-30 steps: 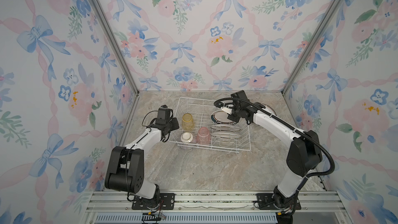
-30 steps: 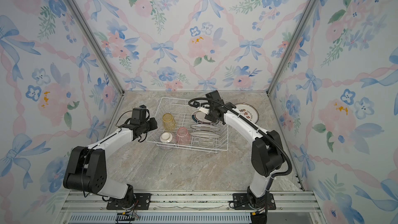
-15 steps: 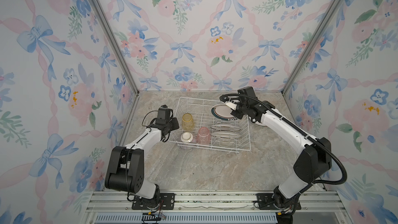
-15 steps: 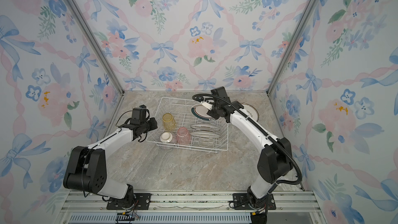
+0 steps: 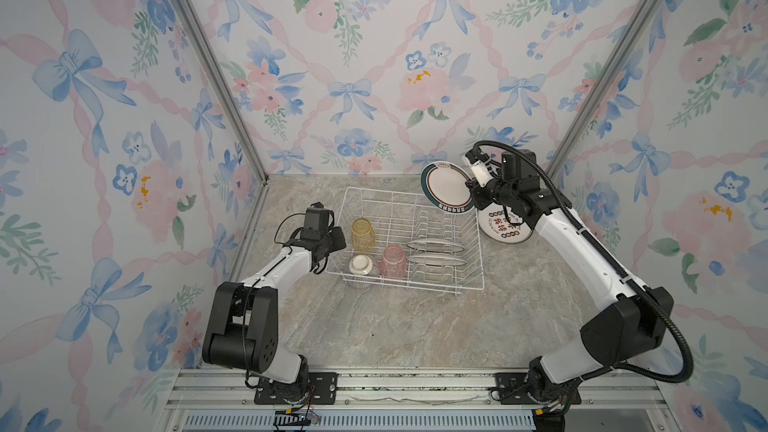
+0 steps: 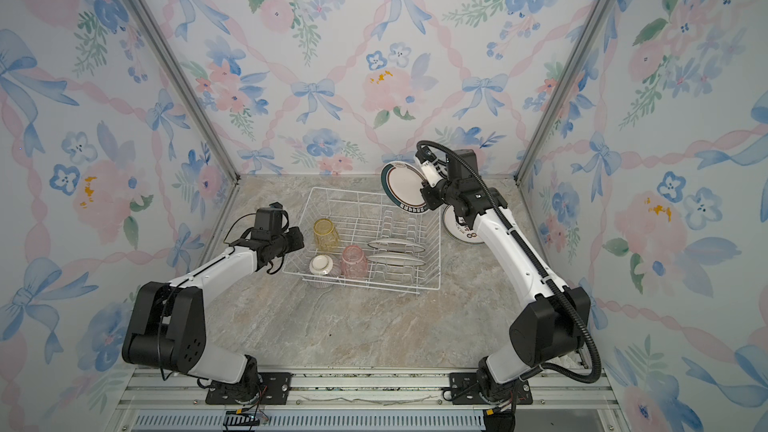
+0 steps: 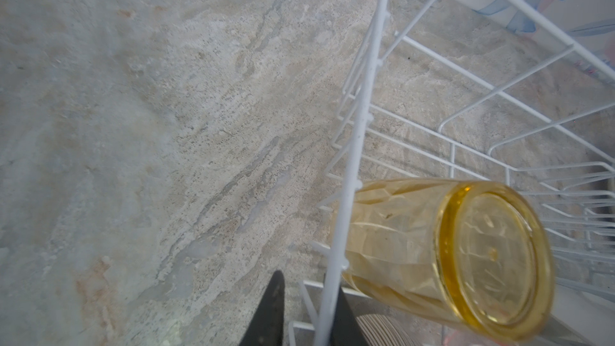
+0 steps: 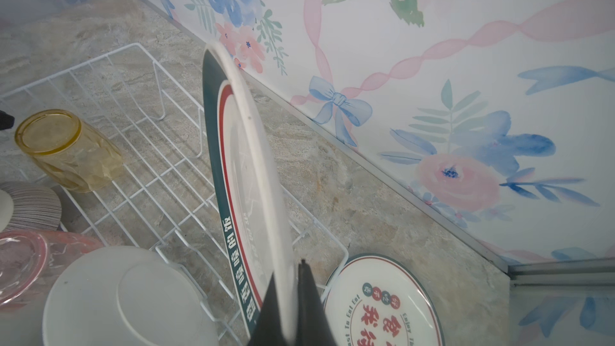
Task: Unload the mixed dishes from the dish rack
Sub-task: 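Carry the printed plate out of the rack toward the table stack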
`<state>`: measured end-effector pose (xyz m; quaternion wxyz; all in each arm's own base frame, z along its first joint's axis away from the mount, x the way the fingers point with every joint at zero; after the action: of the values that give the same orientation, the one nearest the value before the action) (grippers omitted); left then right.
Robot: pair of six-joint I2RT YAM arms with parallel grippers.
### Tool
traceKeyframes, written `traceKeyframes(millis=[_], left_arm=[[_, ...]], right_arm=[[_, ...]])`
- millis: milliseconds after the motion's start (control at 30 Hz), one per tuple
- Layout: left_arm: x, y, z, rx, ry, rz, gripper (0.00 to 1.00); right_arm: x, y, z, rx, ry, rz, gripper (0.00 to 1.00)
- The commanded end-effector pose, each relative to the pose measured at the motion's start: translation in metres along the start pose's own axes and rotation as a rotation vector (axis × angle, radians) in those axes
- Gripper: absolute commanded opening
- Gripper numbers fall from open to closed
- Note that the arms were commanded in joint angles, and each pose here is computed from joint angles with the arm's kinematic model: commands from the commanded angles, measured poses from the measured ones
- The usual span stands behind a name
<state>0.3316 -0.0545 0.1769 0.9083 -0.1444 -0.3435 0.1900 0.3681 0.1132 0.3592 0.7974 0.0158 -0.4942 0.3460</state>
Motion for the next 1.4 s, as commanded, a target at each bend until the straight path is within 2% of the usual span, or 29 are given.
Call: traceKeyframes(millis=[0,100,267,333,500,800,900,1067,1367], left_arm=[[-0.003,-0.001,-0.006,0.013,0.027,0.013,0.21],[-0.003,-0.002,-0.007,0.012,0.028,0.013,0.21],[-0.003,-0.003,-0.008,0.015,0.028,0.012,0.21],[-0.003,-0.003,-0.008,0.017,0.030,0.012,0.21],[-0.004,-0.003,-0.010,0.021,0.033,0.015,0.21],[-0.004,-0.005,-0.011,0.025,0.030,0.019,0.21],[-0.004,-0.005,-0.011,0.027,0.029,0.021,0.21],[-0.004,-0.004,-0.011,0.031,0.028,0.023,0.21],[-0.008,-0.002,-0.010,0.039,0.030,0.031,0.21]], right_arm=[[0.015,-0.028,0.029,-0.027,-0.165,-0.201,0.00],[0.003,-0.056,0.037,-0.064,-0.191,-0.366,0.00],[-0.043,-0.109,0.045,-0.125,-0.249,-0.756,0.00],[-0.060,-0.122,0.047,-0.139,-0.269,-0.862,0.00],[-0.082,-0.132,0.042,-0.168,-0.210,-0.963,0.00],[-0.155,-0.148,0.018,-0.175,-0.134,-1.365,0.00],[-0.178,-0.148,0.013,-0.181,-0.118,-1.441,0.00],[-0.208,-0.142,-0.006,-0.155,-0.019,-1.507,0.00],[-0.251,-0.127,-0.037,-0.093,0.067,-1.616,0.00]])
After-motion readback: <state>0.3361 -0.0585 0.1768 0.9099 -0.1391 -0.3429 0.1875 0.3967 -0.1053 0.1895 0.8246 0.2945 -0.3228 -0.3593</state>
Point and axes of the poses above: each gripper's point midway between its finger pads, its own z axis back along the fingers, its own y axis along the line the jaws close on, x = y × z, the point moved 10 cm from there along z, back along the fingers, and after that the axes turned 9 degrees about z, right-handed, at the moved point
